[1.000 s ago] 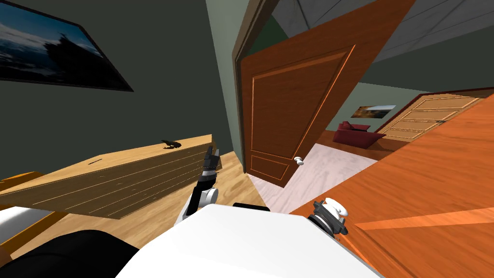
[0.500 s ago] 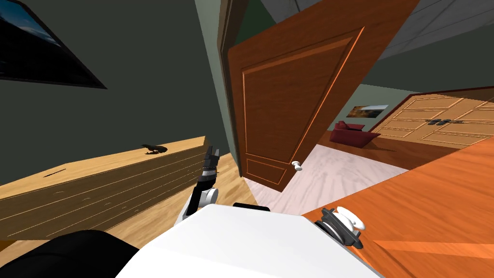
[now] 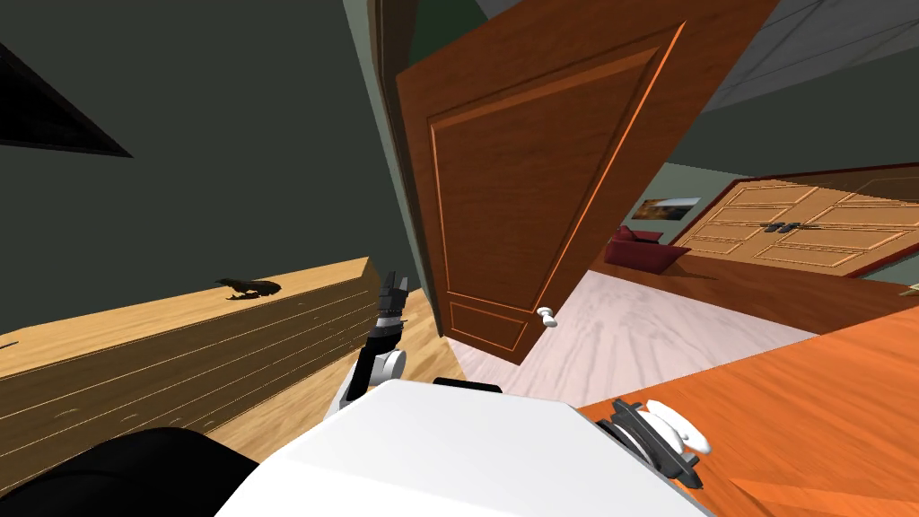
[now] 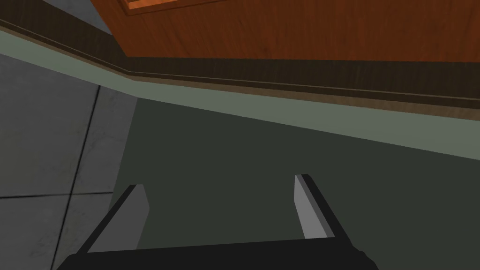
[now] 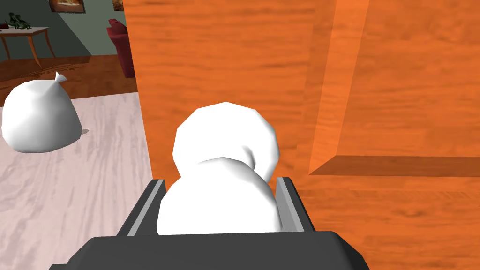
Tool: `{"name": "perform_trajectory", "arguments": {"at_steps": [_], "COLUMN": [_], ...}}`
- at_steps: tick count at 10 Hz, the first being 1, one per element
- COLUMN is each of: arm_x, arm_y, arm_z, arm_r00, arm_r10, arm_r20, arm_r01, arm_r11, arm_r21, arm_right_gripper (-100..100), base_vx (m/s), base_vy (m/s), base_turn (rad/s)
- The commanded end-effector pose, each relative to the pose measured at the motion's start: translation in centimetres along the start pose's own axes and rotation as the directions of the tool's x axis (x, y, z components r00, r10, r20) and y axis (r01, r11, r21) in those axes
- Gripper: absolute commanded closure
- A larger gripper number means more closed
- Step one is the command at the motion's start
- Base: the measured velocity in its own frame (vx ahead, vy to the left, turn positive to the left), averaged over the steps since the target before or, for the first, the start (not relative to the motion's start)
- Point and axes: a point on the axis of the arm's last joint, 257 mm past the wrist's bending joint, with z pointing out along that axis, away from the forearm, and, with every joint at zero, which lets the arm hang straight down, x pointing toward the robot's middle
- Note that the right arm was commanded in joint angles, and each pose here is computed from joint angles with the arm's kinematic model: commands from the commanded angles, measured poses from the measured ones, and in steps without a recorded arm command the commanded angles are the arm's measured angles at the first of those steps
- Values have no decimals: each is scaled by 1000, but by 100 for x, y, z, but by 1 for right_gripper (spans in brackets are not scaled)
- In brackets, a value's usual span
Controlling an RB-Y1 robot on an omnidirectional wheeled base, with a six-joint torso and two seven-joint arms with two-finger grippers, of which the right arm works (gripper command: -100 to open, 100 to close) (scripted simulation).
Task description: Push the door open
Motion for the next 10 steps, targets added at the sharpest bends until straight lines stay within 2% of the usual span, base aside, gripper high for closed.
{"name": "perform_trajectory", "arguments": {"at_steps": [1,2,3,4,7,8,10], "arm_x": [27,19,2,78,156,167,199], "arm_y": [161,222,156,283,436,463,546], "arm_z": [43,46,15,81,133,138,150], "arm_r00": [1000,1000,1000,1000,999,999,998], "arm_r10": [-1,0,0,1,1,2,1], "arm_r20": [-8,-6,1,-21,-46,-49,-59], "arm_r01": [1,-1,0,-2,-9,-10,-14], "arm_r11": [999,999,999,996,987,985,977], "arm_r21": [-35,-51,-35,-87,-159,-172,-212], "arm_right_gripper": [100,100,100,100,100,100,100], "base_vx": [173,183,82,33,4,-3,23], "base_vy": [-116,-93,-44,-137,-218,-198,-135], "base_turn": [-69,-49,-25,69,93,65,38]}}
